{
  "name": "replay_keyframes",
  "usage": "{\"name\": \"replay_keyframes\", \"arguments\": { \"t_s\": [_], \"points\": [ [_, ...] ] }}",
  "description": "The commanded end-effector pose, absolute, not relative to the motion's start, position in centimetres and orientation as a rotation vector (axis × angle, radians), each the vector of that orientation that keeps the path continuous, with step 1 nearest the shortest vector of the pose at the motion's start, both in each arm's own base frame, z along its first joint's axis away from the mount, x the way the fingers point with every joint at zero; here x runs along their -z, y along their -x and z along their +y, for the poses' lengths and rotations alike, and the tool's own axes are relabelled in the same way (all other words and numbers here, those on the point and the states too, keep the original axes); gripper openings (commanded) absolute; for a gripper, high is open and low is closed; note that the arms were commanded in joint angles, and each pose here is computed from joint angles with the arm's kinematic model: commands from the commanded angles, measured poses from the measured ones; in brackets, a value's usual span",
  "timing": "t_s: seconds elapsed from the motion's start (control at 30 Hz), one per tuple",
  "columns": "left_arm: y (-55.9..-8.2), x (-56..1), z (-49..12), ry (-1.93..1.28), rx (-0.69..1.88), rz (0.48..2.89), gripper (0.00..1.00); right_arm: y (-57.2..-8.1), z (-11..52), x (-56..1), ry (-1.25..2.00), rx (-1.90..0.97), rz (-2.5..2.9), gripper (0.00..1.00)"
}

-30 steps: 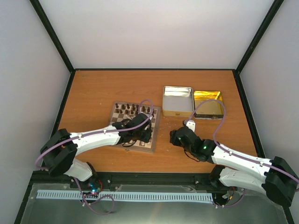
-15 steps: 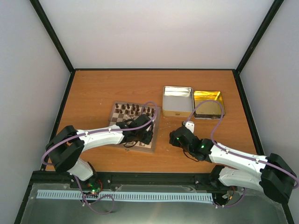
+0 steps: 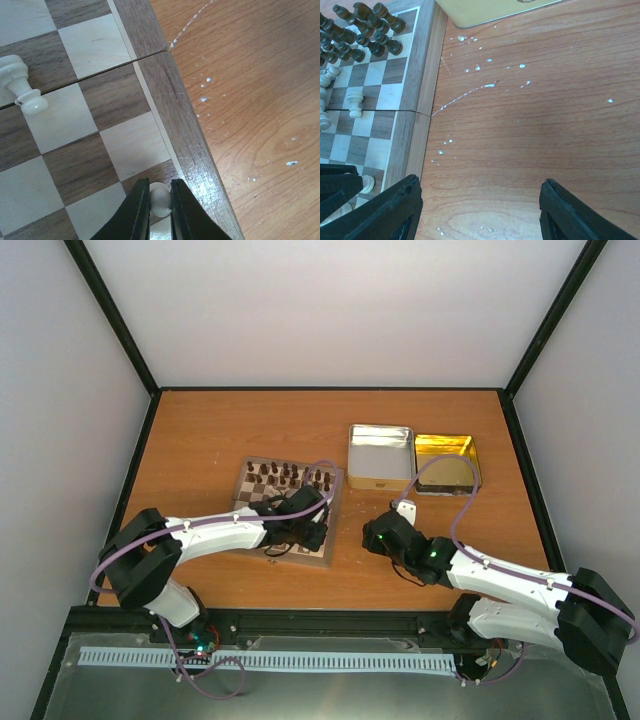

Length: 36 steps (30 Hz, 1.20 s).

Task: Set up the chess pieces on the board
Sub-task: Place the chess piece on the chessboard, then pick up the chess piece from the chessboard.

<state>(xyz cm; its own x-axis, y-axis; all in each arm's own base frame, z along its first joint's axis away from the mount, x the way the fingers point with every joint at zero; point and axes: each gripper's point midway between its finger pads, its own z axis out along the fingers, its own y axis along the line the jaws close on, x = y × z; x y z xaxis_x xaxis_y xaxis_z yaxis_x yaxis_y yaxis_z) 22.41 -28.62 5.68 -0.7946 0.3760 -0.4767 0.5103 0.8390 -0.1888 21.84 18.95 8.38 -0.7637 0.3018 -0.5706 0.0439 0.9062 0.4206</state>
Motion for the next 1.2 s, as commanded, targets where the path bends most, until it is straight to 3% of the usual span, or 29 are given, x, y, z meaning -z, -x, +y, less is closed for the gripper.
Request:
{"name": "replay_keyframes", "arguments": {
  "t_s": [0.0, 0.37, 0.63, 0.97, 1.17],
  "points": [
    [-22.5, -6.1, -29.0, -0.712, 0.404, 2.571, 0.09, -22.1, 18.3, -8.4, -0.293, -0.501, 2.377, 0.64],
    [-22.8, -8.1, -29.3, -0.717, 0.426, 2.532, 0.28, -22.2, 18.6, -9.1, -0.281, -0.526, 2.36, 0.64],
    [-24.7, -13.0, -28.5, -0.575, 0.404, 2.424, 0.32, -22.7, 20.3, -10.3, -0.198, -0.53, 2.389, 0.64],
    [-26.5, -19.7, -19.4, -0.11, 0.373, 2.247, 0.37, -24.9, 28.0, -9.8, 0.144, -0.504, 2.563, 0.62],
    [-24.9, -21.8, -14.9, 0.051, 0.354, 2.141, 0.4, -27.2, 31.8, -8.1, 0.159, -0.409, 2.638, 0.59]
  ]
}}
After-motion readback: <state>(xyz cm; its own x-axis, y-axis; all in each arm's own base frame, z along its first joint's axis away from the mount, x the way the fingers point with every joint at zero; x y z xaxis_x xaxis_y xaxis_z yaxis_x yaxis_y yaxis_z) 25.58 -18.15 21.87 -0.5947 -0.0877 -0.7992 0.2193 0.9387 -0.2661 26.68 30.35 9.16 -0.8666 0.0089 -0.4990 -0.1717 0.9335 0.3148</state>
